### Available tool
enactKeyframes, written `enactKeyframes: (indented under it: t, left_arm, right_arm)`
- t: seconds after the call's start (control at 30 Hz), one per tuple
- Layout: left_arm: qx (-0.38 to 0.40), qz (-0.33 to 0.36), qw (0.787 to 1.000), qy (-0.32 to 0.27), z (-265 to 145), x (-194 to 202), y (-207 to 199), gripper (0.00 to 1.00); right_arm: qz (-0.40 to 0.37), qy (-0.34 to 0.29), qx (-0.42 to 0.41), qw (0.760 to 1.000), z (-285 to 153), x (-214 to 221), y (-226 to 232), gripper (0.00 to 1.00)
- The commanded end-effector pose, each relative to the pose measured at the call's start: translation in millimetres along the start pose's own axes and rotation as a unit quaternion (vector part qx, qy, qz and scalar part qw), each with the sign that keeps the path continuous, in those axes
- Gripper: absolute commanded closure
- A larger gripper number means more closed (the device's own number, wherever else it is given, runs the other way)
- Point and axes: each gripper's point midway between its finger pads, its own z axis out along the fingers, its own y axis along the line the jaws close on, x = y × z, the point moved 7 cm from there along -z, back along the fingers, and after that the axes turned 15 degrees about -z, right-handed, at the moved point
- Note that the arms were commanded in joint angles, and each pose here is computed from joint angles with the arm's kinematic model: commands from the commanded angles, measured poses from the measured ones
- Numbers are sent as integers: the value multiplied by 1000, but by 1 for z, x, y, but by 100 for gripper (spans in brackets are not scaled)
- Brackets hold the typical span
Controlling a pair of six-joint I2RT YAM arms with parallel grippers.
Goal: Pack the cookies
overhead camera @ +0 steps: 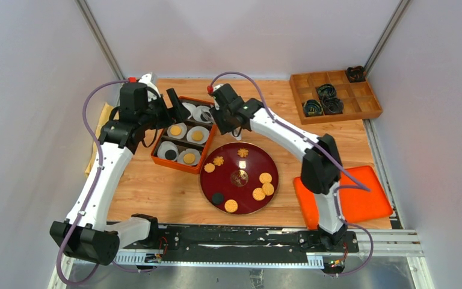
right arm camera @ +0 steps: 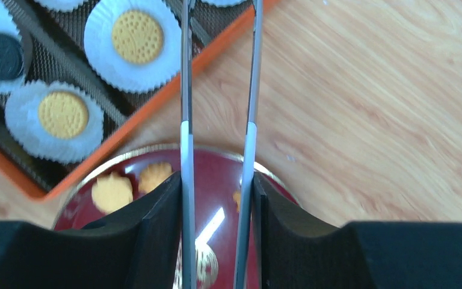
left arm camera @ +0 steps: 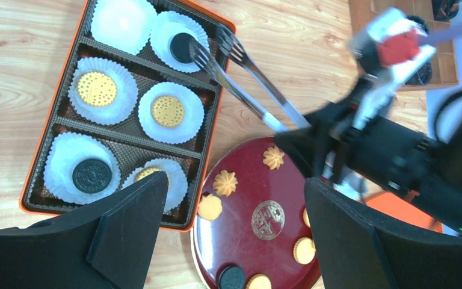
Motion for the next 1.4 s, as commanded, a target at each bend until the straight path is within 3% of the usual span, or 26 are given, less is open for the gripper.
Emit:
enactKeyframes:
  t: [0.0,0.63,1.0,1.37]
  left_arm:
    - [20,5,1000,-13,-10,-3,-7,11]
    - [20,-13,1000,-2,-14,10,-1,10]
    - [22,-21,1000,1,-19,14,-1,10]
    - [17,-16,1000,2,-20,14,1,10]
  right_arm:
    - [16,-77,7,997,-78,-13,-7,82]
    - [-77,28,-85,993,-210,190,112,75]
    - [-101,99,-116,983,-213,232,147,70]
    - [-139,96,-104,980,-204,215,166,66]
